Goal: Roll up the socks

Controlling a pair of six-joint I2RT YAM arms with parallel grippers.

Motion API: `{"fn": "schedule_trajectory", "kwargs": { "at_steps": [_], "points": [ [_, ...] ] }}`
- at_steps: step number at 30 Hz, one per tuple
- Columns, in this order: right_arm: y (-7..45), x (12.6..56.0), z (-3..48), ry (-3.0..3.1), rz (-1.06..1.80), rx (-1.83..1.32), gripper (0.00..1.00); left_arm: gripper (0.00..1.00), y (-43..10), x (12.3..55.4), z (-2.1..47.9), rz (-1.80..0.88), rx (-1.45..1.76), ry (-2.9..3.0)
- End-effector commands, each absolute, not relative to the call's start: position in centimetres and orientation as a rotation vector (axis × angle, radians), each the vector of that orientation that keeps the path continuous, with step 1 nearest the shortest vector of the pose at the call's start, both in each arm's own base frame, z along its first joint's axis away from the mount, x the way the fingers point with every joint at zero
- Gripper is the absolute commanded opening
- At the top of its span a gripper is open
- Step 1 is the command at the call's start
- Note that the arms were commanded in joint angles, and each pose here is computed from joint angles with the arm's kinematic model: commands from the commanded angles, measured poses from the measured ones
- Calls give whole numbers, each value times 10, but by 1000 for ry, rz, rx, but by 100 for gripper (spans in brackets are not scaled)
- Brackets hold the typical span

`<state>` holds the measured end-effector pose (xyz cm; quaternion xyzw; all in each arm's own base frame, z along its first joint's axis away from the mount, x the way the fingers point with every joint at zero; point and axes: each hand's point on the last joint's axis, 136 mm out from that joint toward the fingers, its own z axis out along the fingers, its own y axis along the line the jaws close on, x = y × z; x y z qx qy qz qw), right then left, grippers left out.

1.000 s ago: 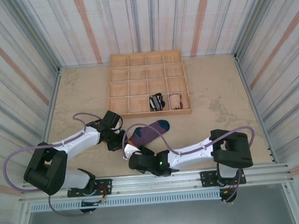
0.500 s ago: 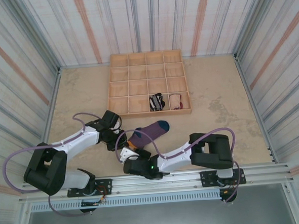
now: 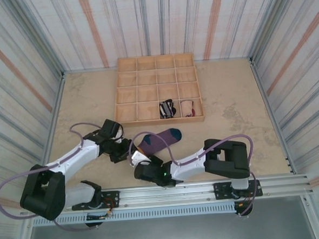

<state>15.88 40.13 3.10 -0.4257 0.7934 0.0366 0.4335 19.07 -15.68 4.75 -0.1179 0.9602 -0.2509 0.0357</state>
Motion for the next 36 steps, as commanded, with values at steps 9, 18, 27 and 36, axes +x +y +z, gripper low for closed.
{"fn": "schedule_trajectory", "kwargs": {
  "at_steps": [9,18,27,36],
  "points": [
    [372,150,3,2363,714,-912,0,74,-145,188,65,-945,-476,2743],
    [368,165,16,2468,1285,-580,0,70,-149,193,64,-974,-455,2654],
    [351,187,2,2558,1516,-125,0,63,-165,204,59,-916,-360,2677],
    [327,197,-17,2690,1368,156,0,60,-187,228,58,-892,-264,2646]
  ]
}}
